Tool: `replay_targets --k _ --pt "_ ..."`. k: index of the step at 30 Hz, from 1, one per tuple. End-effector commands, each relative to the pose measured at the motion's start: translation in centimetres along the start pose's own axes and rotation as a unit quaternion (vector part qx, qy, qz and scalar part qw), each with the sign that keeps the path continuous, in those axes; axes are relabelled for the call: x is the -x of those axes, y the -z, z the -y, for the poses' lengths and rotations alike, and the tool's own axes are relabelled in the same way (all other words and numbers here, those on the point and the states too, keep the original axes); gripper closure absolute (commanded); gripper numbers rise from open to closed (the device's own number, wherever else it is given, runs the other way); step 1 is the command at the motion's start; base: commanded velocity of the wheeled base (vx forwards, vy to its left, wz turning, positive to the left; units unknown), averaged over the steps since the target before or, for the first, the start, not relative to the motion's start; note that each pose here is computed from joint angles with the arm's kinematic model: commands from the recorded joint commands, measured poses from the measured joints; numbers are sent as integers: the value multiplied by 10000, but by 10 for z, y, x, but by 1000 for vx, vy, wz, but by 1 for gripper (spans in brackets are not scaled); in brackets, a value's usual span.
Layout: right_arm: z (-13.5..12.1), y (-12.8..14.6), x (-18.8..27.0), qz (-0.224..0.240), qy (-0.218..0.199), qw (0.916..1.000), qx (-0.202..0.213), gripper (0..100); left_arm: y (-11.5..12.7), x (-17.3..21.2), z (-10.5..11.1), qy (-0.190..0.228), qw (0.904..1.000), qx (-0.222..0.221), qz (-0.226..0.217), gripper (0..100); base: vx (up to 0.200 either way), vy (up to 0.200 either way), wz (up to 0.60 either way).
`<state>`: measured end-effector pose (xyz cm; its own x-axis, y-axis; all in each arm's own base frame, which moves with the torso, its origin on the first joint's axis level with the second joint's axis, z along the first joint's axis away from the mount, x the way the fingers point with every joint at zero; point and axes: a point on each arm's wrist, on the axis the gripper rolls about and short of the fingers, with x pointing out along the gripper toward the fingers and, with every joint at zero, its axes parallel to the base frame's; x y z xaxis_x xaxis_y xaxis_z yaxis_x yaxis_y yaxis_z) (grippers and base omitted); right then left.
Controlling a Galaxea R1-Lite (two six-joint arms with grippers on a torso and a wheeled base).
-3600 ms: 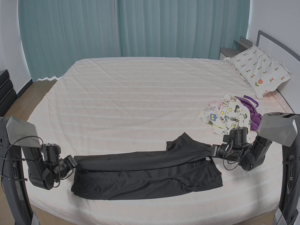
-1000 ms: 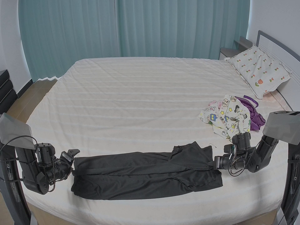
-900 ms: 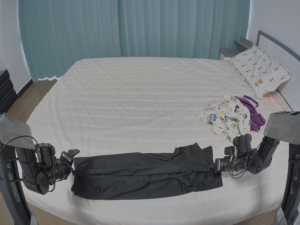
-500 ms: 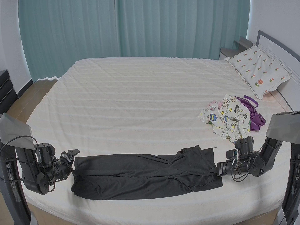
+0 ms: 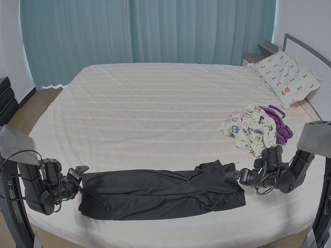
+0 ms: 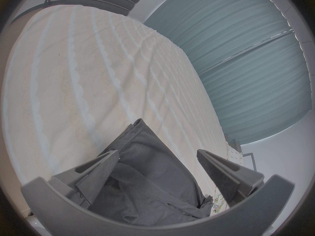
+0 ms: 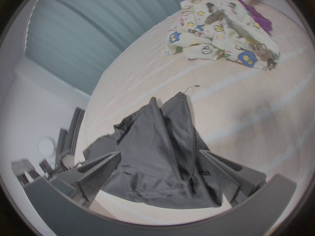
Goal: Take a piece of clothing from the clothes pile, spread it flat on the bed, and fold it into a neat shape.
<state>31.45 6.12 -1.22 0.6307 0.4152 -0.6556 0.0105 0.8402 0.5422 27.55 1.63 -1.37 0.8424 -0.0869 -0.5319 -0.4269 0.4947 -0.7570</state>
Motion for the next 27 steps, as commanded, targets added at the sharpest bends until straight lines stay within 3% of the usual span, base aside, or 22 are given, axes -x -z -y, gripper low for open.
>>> replay_targets --k 1,4,8,21,23,27 --pt "-15 5 3 245 -29 9972 -708 0 4 2 -1 -51 9999 -46 -82 0 0 0 0" --pt "-12 7 1 256 -90 9917 -1254 0 5 3 -2 -77 9999 -42 -98 0 -67 0 0" --pt "-4 6 2 407 -212 9857 -1621 0 5 3 -2 -77 9999 -50 -98 0 -200 0 0" --pt "5 12 -2 556 -414 9841 -1634 0 -2 5 4 46 9999 -100 98 0 -15 0 0" --pt "5 15 -6 514 -395 9847 -1619 0 -13 2 16 267 9977 -524 341 0 0 0 0" --pt "5 15 -6 537 -411 9848 -1599 0 -28 -18 28 305 9945 -886 478 0 0 0 0"
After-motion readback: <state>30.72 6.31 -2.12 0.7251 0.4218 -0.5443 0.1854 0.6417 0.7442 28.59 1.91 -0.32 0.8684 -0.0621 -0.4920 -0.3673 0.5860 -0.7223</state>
